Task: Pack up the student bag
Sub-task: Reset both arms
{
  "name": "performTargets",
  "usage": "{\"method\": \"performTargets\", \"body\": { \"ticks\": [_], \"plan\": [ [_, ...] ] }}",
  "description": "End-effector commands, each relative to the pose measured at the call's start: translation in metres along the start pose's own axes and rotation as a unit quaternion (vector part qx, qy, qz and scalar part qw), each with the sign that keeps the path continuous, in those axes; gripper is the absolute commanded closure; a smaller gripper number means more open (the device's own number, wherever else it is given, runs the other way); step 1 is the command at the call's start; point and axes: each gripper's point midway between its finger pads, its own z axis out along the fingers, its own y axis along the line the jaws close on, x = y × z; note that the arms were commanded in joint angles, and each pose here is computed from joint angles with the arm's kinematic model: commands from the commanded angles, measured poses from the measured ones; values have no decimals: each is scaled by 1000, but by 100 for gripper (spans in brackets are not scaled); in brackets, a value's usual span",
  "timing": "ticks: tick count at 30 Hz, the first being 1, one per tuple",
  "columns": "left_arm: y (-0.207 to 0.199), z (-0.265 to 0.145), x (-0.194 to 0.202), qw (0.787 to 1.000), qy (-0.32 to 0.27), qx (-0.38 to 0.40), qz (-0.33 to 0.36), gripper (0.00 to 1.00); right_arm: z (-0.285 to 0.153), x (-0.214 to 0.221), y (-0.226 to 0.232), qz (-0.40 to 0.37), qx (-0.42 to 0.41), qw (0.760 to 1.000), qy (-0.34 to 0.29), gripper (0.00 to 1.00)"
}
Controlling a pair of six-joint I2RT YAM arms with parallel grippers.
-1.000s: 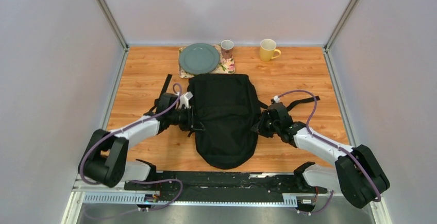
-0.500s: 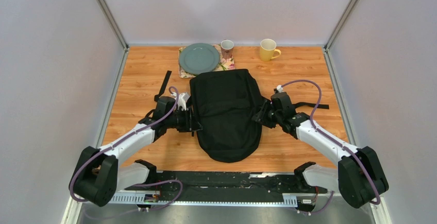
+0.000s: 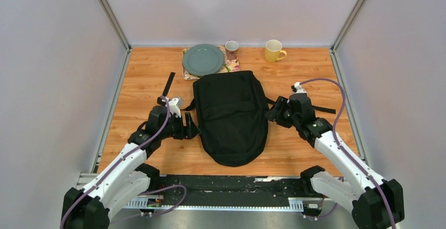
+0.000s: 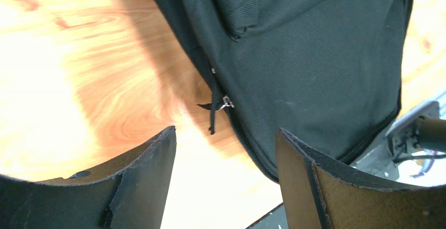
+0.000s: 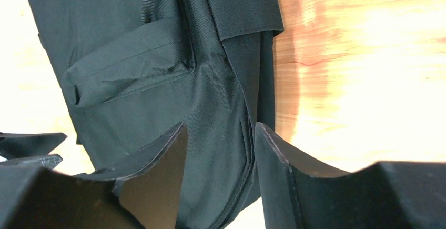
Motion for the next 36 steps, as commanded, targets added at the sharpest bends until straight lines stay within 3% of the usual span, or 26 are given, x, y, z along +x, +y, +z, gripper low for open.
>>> {"method": "performTargets", "body": {
  "ticks": [1,7,9,11,15,21,25,29,36],
  "plan": [
    [18,-16,-20,996,-44,-72,27,24,-24,-16,10,-33,-19,999,-28,46],
    [3,-49,-74,986,-121,-93,66,23,-53,-20,22,-72,-51,995,-44,31],
    [6,-57,-83,982,-131,-113,81,23,-60,-22,24,-77,-68,993,-66,16],
    [19,-60,-80,978,-110,-153,90,23,-63,-25,24,-81,-71,991,-80,12],
    [32,-69,-82,971,-87,-201,98,22,-68,-30,20,-84,-61,990,-96,10],
    [61,-78,-86,959,-106,-254,71,16,-74,-53,10,-106,-9,986,-129,9],
    [68,-72,-75,965,-89,-239,55,17,-83,-73,4,-122,29,979,-160,9],
    [71,-64,-73,965,-120,-227,58,16,-82,-82,2,-124,59,978,-154,8],
    [76,-57,-61,965,-136,-214,64,12,-73,-83,12,-90,41,984,-151,8]
  ]
}}
